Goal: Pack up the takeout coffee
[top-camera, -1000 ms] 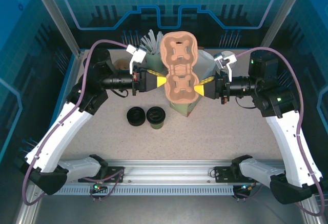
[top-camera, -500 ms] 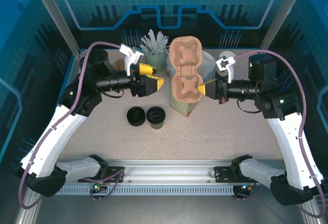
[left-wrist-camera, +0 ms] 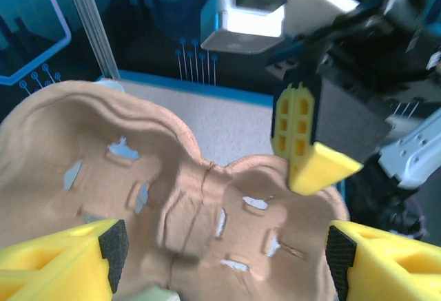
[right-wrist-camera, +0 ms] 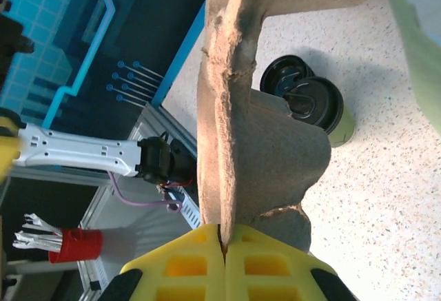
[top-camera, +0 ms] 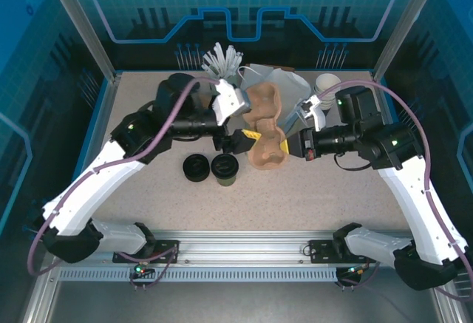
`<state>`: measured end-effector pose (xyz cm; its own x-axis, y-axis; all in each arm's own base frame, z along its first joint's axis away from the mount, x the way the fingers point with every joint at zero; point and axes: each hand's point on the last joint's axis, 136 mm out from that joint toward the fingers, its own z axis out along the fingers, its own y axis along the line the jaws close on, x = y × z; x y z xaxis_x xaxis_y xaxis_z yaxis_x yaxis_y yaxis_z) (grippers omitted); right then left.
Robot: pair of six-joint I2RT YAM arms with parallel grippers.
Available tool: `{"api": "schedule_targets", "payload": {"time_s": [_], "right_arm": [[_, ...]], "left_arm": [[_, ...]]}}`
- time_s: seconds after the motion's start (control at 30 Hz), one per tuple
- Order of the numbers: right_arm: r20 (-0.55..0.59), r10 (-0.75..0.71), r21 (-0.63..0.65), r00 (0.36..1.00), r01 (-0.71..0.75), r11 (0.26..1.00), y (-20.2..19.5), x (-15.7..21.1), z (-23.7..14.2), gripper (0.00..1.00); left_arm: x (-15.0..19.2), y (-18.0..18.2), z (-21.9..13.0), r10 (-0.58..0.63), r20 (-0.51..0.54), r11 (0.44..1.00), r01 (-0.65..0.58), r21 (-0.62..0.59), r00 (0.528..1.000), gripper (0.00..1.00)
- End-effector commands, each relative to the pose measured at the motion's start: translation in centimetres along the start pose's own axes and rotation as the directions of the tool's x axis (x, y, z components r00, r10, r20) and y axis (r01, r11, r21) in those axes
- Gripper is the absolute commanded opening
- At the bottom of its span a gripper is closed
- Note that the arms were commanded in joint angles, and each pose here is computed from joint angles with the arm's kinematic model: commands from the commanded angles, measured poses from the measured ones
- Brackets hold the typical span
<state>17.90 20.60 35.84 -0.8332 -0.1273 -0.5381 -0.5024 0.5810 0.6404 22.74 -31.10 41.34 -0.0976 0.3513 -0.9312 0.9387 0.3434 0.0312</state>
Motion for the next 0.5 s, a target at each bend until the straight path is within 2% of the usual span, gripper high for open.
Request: {"api": "schedule_targets", "payload": {"time_s": [0.0, 0.1, 0.23, 0.37, 0.47], "right_arm": [[-0.033, 0.009, 0.026, 0.999, -0.008, 1.0, -0.2, 0.9, 0.7, 0.0], [-0.051, 0.007, 0.01, 0.999, -0.007, 1.0, 0.0, 1.1, 1.4, 0.0], [-0.068, -0.007, -0.006, 0.998, 0.006, 1.0, 0.4, 1.2, 2.1, 0.0], [-0.079, -0.012, -0.01, 0.997, 0.011, 1.0, 0.5, 1.2, 2.5, 0.0], [-0.073, -0.018, -0.006, 0.997, 0.018, 1.0, 0.5, 1.0, 2.5, 0.0]], "left_arm": [[1.5, 0.0, 0.6, 0.13, -0.088, 0.991, -0.131, -0.001, 0.988, 0.78], [3.0, 0.1, 1.5, 0.172, -0.13, 0.985, -0.173, 0.006, 0.976, 0.82], [4.6, 0.4, 2.4, 0.214, -0.185, 0.975, -0.22, -0.012, 0.959, 0.82], [5.2, 0.7, 2.7, 0.219, -0.205, 0.973, -0.229, -0.026, 0.954, 0.72], [6.0, 0.8, 2.9, 0.228, -0.232, 0.97, -0.241, -0.026, 0.945, 0.69]]}}
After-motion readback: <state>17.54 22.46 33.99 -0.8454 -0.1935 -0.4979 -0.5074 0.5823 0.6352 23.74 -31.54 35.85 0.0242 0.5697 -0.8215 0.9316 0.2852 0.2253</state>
